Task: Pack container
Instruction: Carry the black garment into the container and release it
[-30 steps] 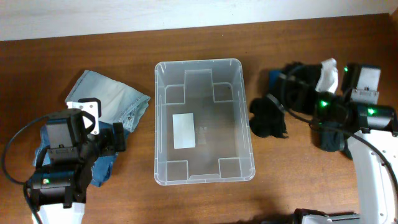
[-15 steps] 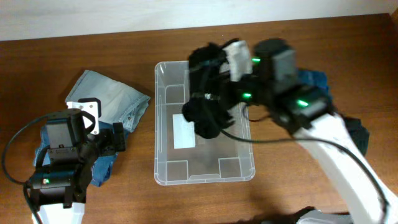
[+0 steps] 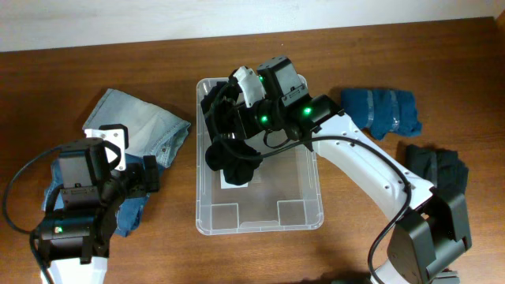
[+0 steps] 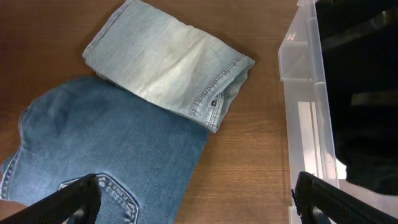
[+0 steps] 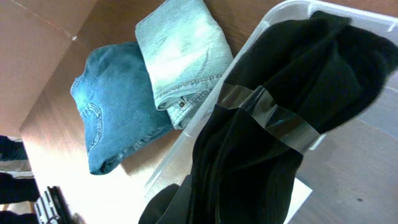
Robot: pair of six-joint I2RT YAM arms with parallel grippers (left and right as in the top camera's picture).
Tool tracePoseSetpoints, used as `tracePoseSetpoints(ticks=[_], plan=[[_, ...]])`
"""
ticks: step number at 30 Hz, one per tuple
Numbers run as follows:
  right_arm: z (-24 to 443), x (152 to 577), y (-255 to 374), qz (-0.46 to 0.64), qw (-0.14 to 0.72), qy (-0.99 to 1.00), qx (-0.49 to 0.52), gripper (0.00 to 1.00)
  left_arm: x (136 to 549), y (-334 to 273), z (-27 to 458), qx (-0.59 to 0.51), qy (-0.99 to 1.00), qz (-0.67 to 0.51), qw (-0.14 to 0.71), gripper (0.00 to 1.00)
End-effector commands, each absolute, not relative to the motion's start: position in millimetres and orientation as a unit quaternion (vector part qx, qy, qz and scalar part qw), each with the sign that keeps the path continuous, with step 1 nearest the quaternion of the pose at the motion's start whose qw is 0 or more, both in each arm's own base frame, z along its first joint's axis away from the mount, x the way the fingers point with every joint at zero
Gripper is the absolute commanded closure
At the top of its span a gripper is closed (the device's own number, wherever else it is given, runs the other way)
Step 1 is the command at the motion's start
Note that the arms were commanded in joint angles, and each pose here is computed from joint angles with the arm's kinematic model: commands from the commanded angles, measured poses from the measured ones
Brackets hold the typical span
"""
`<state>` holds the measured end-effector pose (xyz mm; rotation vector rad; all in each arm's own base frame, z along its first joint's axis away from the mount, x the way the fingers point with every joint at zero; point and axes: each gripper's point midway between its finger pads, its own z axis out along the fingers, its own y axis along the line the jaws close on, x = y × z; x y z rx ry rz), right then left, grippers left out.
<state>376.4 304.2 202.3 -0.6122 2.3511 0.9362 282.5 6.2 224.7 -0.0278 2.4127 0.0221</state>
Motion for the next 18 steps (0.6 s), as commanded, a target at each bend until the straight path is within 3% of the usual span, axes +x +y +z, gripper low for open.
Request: tracePoseSetpoints(ticks=[1,2,3,4,8,12,15,18], plan=[[194.4,393.1,294.6,0.311,0.274,0.892,-0.181,0.96,285.1,7.7,233.1,-0.017,0.930,0.010,0.366,0.00],[186.7,398.5,285.2,0.285,0.277,0.902,-0.168,0.96,285.1,7.7,233.1,-0.017,0.930,0.010,0.366,0.01],[168.3,406.2,263.9,0.228,0.273,0.924,-0.143,0.31,285.1,7.7,233.1,-0.017,0.930,0.010,0.366,0.01],[154.4,411.1,243.6,0.177,0.268,0.939,-0.122,0.01,285.2,7.7,233.1,-0.017,0.930,0.010,0.366,0.01],[132.0,413.8,200.7,0.098,0.243,0.962,-0.076,0.01,285.1,7.7,233.1,-0.017,0.930,0.010,0.366,0.01],[162.7,414.8,205.3,0.099,0.277,0.948,-0.119,0.01,285.2,7.7,233.1,-0.017,0.930,0.010,0.366,0.01],[228.4,410.6,203.2,0.104,0.331,0.928,-0.138,0.01,285.2,7.7,233.1,-0.017,0.930,0.010,0.366,0.00],[284.0,417.8,146.4,0.094,0.388,0.916,-0.027,0.01,285.2,7.7,233.1,-0.017,0.930,0.010,0.366,0.01]])
